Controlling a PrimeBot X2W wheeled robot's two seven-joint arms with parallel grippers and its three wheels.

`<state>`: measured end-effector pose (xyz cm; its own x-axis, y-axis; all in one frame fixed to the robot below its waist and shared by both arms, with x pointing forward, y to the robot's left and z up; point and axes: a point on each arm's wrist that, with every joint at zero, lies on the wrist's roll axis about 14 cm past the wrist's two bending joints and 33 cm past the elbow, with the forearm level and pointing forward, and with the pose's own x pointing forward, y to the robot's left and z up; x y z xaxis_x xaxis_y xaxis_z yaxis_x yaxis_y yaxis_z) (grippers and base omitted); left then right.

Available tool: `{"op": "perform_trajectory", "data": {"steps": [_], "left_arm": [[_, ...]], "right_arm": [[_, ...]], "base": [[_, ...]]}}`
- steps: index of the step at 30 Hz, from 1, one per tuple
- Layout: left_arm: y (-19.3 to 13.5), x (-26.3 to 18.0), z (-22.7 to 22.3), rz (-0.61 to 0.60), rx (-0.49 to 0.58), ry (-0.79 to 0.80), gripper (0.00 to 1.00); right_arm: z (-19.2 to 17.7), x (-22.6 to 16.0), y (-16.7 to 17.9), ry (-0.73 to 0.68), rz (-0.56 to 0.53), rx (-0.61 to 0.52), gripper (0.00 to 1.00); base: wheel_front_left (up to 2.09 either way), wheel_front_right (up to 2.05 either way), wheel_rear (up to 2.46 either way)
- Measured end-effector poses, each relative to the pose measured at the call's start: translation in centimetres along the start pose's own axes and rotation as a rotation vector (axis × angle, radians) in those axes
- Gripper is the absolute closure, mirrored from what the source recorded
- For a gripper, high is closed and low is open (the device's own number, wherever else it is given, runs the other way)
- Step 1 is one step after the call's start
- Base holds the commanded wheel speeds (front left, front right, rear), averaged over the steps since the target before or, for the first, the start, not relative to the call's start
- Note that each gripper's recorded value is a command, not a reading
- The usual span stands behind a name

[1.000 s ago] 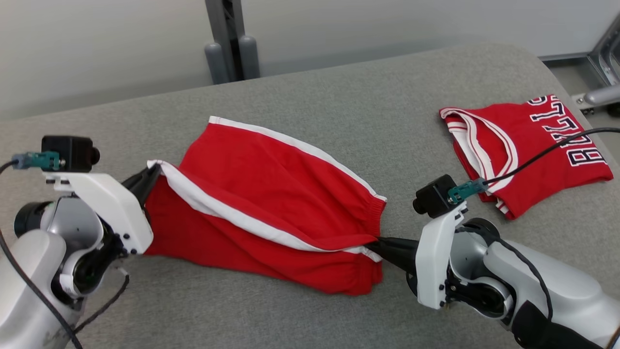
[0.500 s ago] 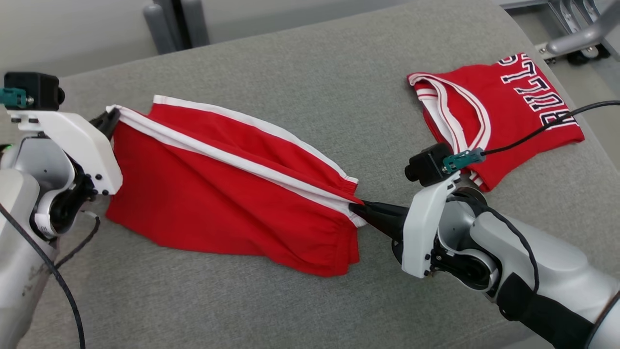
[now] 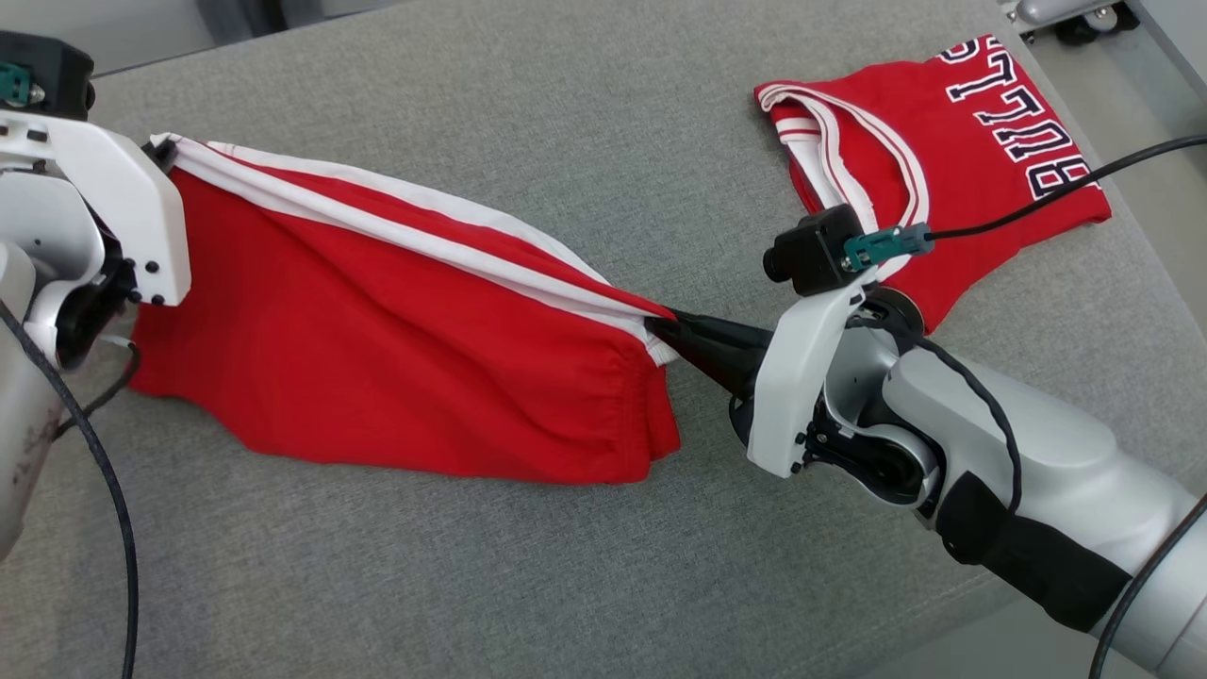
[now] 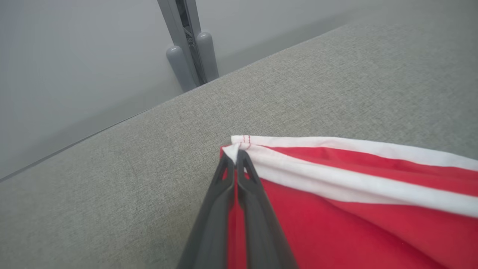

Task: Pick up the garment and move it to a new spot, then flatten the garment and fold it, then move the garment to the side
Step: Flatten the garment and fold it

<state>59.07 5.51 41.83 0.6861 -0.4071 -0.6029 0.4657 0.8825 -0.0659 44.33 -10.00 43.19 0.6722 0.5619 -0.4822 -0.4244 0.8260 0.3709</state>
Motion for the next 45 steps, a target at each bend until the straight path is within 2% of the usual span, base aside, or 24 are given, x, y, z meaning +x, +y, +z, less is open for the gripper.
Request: {"op": "perform_trajectory", "data": {"steps": [9, 18, 19, 20, 21, 22, 23, 24, 25, 26, 36, 45], "left_arm": [[0.0, 3.0, -0.8, -0.012, 0.069, 0.055, 1.00], [-0.2, 4.9, -1.6, -0.022, 0.106, 0.045, 1.00], [-0.3, 5.0, -1.5, -0.021, 0.104, 0.036, 1.00], [-0.3, 5.1, -1.4, -0.020, 0.105, 0.029, 1.00], [-0.3, 5.1, -1.4, -0.020, 0.106, 0.029, 0.96], [-0.3, 5.1, -1.5, -0.018, 0.108, 0.030, 0.80], [-0.2, 5.1, -1.5, -0.015, 0.112, 0.028, 0.80], [-0.1, 5.2, -1.4, -0.011, 0.116, 0.020, 0.46], [0.0, 5.2, -1.4, -0.005, 0.122, 0.017, 0.05], [0.1, 5.2, -1.6, 0.003, 0.130, 0.026, 0.00], [0.2, 4.4, -0.7, 0.023, 0.130, -0.012, 0.00], [-0.8, 1.1, 4.5, 0.023, 0.124, -0.237, 0.00]], "right_arm": [[-0.7, 1.2, -1.9, 0.003, -0.042, 0.025, 1.00], [-1.6, 1.8, -3.3, 0.001, -0.075, 0.057, 1.00], [-1.5, 1.9, -3.4, -0.006, -0.080, 0.057, 0.86], [-1.4, 1.9, -3.5, -0.015, -0.084, 0.056, 0.56], [-1.3, 1.9, -3.7, -0.019, -0.090, 0.055, 0.24], [-1.3, 2.0, -3.8, -0.024, -0.094, 0.054, 0.09], [-1.3, 2.0, -3.8, -0.030, -0.096, 0.054, 0.09], [-1.2, 2.0, -3.8, -0.034, -0.096, 0.054, 0.00], [-1.2, 2.1, -3.8, -0.041, -0.101, 0.054, 0.00], [-1.1, 2.1, -4.0, -0.047, -0.109, 0.053, 0.00], [0.0, 1.6, -4.9, -0.097, -0.150, 0.017, 0.00], [2.7, -1.0, -6.8, -0.203, -0.233, -0.090, 0.00]], "base": [[0.00, 0.00, 0.00], [0.00, 0.00, 0.00], [0.00, 0.00, 0.00], [0.00, 0.00, 0.00], [0.00, 0.00, 0.00], [0.00, 0.00, 0.00], [0.00, 0.00, 0.00], [0.00, 0.00, 0.00], [0.00, 0.00, 0.00], [0.00, 0.00, 0.00], [0.00, 0.00, 0.00], [0.00, 0.00, 0.00]]}}
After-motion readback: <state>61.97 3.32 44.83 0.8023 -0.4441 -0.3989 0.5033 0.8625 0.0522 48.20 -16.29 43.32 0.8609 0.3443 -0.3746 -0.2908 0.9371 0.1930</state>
